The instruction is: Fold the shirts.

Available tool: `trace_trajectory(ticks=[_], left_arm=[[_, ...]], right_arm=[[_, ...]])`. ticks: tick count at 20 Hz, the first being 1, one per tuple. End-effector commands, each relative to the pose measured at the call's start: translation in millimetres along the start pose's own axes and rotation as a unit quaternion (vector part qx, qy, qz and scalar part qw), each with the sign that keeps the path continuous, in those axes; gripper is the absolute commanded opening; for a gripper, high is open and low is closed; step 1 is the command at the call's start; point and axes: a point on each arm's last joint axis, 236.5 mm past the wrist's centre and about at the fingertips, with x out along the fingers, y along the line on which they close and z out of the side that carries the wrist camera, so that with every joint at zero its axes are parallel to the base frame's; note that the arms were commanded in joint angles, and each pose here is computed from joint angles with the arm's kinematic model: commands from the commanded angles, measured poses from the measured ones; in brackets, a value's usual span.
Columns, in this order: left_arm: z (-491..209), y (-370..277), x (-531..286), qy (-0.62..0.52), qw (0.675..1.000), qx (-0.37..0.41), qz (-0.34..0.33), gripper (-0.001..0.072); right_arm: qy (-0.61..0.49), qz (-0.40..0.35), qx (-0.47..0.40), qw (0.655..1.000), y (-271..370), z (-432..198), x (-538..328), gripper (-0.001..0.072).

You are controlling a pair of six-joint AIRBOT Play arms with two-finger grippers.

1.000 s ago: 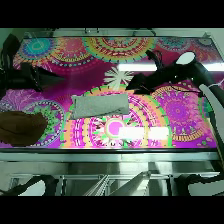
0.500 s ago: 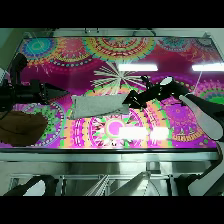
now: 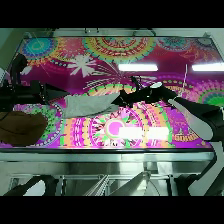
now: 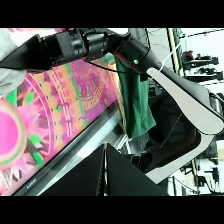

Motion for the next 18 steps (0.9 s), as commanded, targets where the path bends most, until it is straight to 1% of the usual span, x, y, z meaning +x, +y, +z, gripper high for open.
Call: trace_trajectory(ticks=[1, 5, 7, 10, 12, 16, 18], left_arm=[[-3, -2, 0, 0.007, 1.000, -0.001, -0.005, 0.0011], [-3, -2, 0, 0.007, 1.000, -0.001, -0.005, 0.0011], [-3, -2, 0, 0.007, 1.000, -0.001, -0.005, 0.0011], [-3, -2, 0, 0.006, 1.000, -0.001, -0.005, 0.0011], [-3, -2, 0, 0.006, 1.000, -0.001, -0.005, 0.0010], [-2, -2, 0, 0.005, 1.000, -0.001, -0.004, 0.0010], [-2, -2, 0, 0.005, 1.000, -0.001, -0.005, 0.0010]], right_arm=[[-0.018, 0.100, -0.039, 0.994, 79, 4, -27, 0.0018], [-0.084, 0.124, -0.162, 0.975, 179, 2, -121, 0.0018], [-0.122, 0.093, -0.236, 0.960, 216, -13, -166, 0.0018], [-0.164, 0.035, -0.325, 0.931, 244, -32, -200, 0.0020], [-0.233, 0.019, -0.333, 0.914, 259, -12, -217, 0.0020], [-0.244, 0.020, -0.324, 0.914, 258, -7, -219, 0.0019], [-0.267, 0.010, -0.317, 0.910, 252, 6, -237, 0.0019]])
